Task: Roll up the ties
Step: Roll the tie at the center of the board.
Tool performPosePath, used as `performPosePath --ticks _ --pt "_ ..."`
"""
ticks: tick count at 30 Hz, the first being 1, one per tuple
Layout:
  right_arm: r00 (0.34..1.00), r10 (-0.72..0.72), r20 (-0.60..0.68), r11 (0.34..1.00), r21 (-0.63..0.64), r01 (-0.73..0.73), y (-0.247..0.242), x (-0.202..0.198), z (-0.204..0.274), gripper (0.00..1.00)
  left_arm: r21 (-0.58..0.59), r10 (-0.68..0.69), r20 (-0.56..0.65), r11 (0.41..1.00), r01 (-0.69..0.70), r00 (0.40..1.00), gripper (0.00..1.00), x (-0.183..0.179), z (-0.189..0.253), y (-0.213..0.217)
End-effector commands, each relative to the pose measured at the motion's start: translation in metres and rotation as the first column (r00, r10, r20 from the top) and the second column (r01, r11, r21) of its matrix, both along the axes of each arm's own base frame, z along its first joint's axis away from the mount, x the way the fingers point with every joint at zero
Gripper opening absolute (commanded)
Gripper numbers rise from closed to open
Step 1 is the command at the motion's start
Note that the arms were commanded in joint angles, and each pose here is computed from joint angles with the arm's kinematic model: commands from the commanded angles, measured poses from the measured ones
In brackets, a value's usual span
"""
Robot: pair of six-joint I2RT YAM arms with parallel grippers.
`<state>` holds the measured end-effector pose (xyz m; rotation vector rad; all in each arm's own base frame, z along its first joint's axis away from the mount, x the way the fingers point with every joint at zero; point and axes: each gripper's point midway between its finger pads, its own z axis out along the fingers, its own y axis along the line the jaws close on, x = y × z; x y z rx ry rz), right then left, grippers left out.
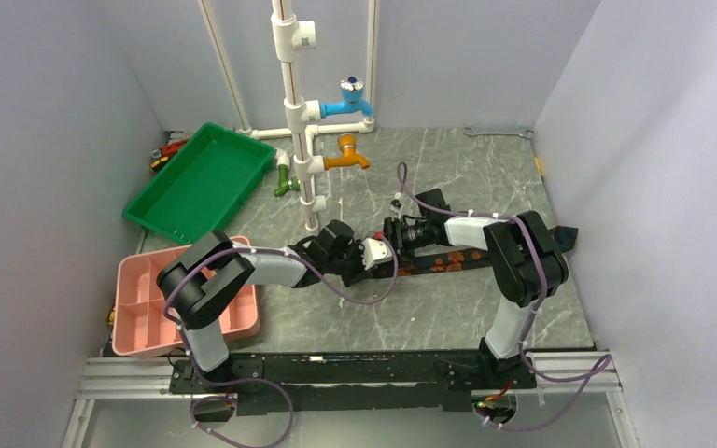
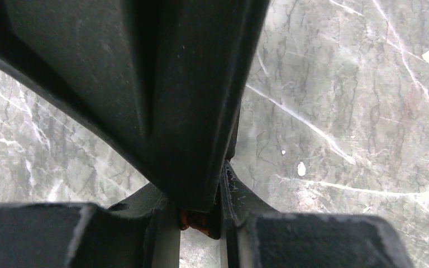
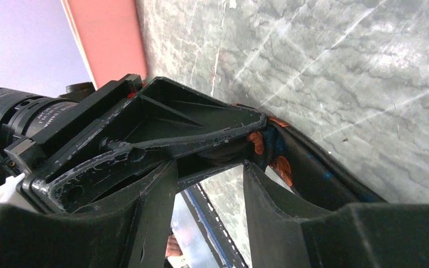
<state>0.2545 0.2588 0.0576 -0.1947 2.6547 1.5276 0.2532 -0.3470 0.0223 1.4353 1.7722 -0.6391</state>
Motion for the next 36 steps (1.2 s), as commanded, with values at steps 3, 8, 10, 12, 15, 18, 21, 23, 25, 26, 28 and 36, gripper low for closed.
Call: performPosePath --ticks 3,8,10,12,15,18,21,23,25,26,28,36 --pt "0.998 0.009 0.069 1.000 0.021 -0.011 0.021 0.009 -0.003 0.51 0.246 0.037 -0.190 0.969 0.011 0.981 0.08 -0.042 -0.066 0.054" --pt "0.998 0.021 0.057 1.000 -0.002 -0.021 0.022 0.002 -0.020 0.52 0.238 0.034 -0.202 0.971 0.015 0.979 0.08 -0.044 -0.066 0.053" --pt "0.998 0.017 0.053 1.000 -0.012 -0.017 0.021 0.002 -0.027 0.46 0.232 0.031 -0.210 0.973 0.019 0.977 0.08 -0.046 -0.066 0.052" --pt "0.999 0.013 0.040 0.999 -0.037 -0.011 0.020 0.002 -0.039 0.36 0.222 0.027 -0.220 0.975 0.023 0.975 0.08 -0.048 -0.065 0.051" --pt "1.000 0.011 0.016 0.996 -0.085 -0.010 0.014 0.000 -0.059 0.25 0.203 0.017 -0.230 0.979 0.031 0.973 0.09 -0.051 -0.063 0.050" --pt "1.000 0.024 -0.009 0.992 -0.122 -0.025 0.010 -0.003 -0.074 0.12 0.193 0.025 -0.243 0.981 0.023 0.970 0.12 -0.051 -0.062 0.050" --pt "0.999 0.028 -0.042 0.986 -0.164 -0.035 0.001 -0.007 -0.084 0.00 0.179 0.040 -0.257 0.984 0.007 0.966 0.16 -0.049 -0.060 0.051" --pt "0.999 0.016 -0.047 0.982 -0.185 -0.025 -0.005 -0.005 -0.087 0.00 0.158 0.041 -0.252 0.987 -0.001 0.967 0.24 -0.047 -0.058 0.051" --pt "0.999 0.009 -0.052 0.977 -0.211 -0.020 -0.012 -0.006 -0.092 0.00 0.129 0.040 -0.246 0.992 -0.008 0.968 0.35 -0.045 -0.054 0.049" --pt "0.998 0.005 -0.056 0.974 -0.224 -0.018 -0.016 -0.007 -0.094 0.00 0.109 0.036 -0.240 0.994 -0.010 0.970 0.41 -0.045 -0.052 0.049" --pt "0.998 0.004 -0.064 0.968 -0.249 -0.020 -0.022 -0.009 -0.099 0.00 0.059 0.033 -0.214 0.998 -0.021 0.976 0.46 -0.039 -0.044 0.046" --pt "0.996 -0.039 -0.080 0.952 -0.305 0.013 -0.039 -0.006 -0.110 0.00 -0.153 0.032 -0.127 0.987 -0.051 0.991 0.58 -0.025 -0.016 0.049"
